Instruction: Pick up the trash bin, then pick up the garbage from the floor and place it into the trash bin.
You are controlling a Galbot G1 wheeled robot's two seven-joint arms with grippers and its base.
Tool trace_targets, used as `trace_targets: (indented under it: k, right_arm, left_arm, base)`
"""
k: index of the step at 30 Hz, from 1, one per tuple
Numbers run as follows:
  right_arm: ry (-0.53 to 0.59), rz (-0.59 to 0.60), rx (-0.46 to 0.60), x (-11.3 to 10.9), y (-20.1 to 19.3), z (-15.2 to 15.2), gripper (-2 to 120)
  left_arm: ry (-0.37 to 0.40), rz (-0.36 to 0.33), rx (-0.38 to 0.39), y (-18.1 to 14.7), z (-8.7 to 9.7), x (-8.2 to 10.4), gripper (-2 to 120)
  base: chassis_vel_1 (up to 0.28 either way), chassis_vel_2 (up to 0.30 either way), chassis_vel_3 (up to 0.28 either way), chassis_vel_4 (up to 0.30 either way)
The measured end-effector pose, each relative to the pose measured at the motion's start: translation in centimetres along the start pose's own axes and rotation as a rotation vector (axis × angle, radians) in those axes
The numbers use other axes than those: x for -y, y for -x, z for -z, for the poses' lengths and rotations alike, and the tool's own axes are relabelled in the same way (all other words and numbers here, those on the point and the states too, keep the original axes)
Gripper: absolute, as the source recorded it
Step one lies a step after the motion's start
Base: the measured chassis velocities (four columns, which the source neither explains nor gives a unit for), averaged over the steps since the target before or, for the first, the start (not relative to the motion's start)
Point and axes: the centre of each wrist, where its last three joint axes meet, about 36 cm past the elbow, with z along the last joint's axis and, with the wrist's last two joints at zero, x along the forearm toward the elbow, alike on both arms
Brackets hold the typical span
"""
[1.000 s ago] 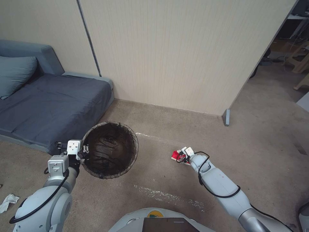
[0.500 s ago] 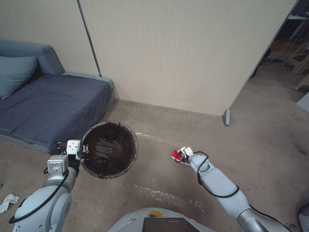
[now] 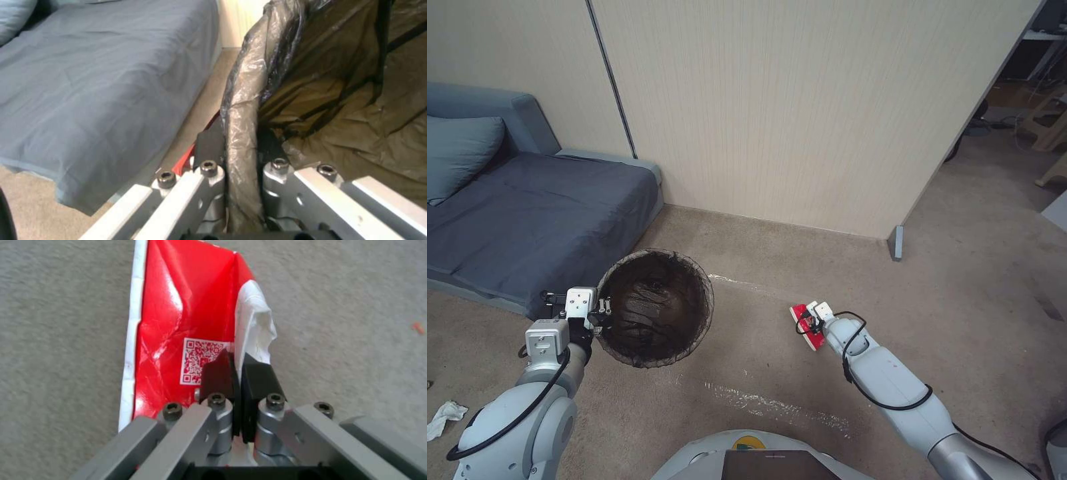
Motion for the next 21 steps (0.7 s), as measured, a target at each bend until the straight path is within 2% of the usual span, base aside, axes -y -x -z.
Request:
trace_targets:
  k: [10, 16, 21]
  right_arm:
    - [0.015, -0.04, 0.028, 2.0, -1.8, 0.0, 0]
    - [0.071, -0.049, 0.067, 3.5, -4.7, 0.3, 0]
    - [0.129, -0.051, 0.154, 4.7, -9.0, 1.0, 0]
  left_arm:
    - [0.004, -0.001, 0.005, 0.0, 0.1, 0.0, 4]
    - [0.006, -0.001, -0.003, 0.0, 0.0, 0.0, 4]
    - [0.008, -0.001, -0.009, -0.1, -0.2, 0.0, 4]
  base:
    - [0.0, 0.0, 0.0, 0.0]
    - [0.0, 0.0, 0.0, 0.0]
    - [0.0, 0.0, 0.0, 0.0]
